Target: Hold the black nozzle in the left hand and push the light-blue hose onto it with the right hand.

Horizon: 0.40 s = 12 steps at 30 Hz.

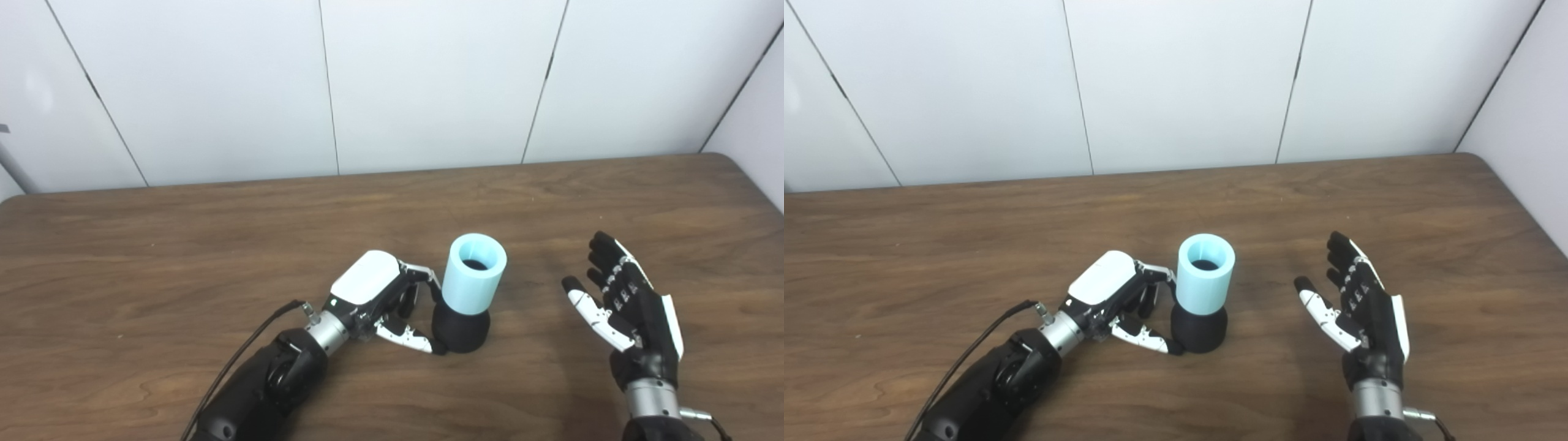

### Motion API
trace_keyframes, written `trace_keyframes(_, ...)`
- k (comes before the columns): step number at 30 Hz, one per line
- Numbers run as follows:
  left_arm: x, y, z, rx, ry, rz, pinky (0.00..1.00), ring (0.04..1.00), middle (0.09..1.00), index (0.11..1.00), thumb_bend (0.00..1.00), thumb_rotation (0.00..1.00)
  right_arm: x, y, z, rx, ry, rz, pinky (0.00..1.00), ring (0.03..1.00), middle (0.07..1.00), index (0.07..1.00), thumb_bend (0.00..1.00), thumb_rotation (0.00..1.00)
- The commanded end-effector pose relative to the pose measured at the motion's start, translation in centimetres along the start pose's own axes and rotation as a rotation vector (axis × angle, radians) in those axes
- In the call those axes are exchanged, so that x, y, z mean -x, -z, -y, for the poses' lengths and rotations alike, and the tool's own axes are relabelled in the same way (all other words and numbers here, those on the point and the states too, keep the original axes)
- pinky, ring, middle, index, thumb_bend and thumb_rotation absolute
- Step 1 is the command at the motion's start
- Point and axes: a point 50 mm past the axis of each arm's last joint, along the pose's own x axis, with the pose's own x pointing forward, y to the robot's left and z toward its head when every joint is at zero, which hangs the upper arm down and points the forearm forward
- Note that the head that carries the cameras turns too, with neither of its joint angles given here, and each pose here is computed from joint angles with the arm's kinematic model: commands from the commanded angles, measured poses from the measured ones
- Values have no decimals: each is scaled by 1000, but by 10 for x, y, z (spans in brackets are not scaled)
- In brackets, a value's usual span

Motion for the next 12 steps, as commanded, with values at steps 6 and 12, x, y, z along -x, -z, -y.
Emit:
trace_keyframes(6,115,44,117,-150,765,-534,783,847,872,904,984,176,-2,-18,-2,-32,22,80,890,886,868,835,204,0)
trace_keyframes(12,125,47,100,-224,793,-617,942,934,931,965,1000,289,-3,-18,0,-38,23,70,906,894,876,842,205,0)
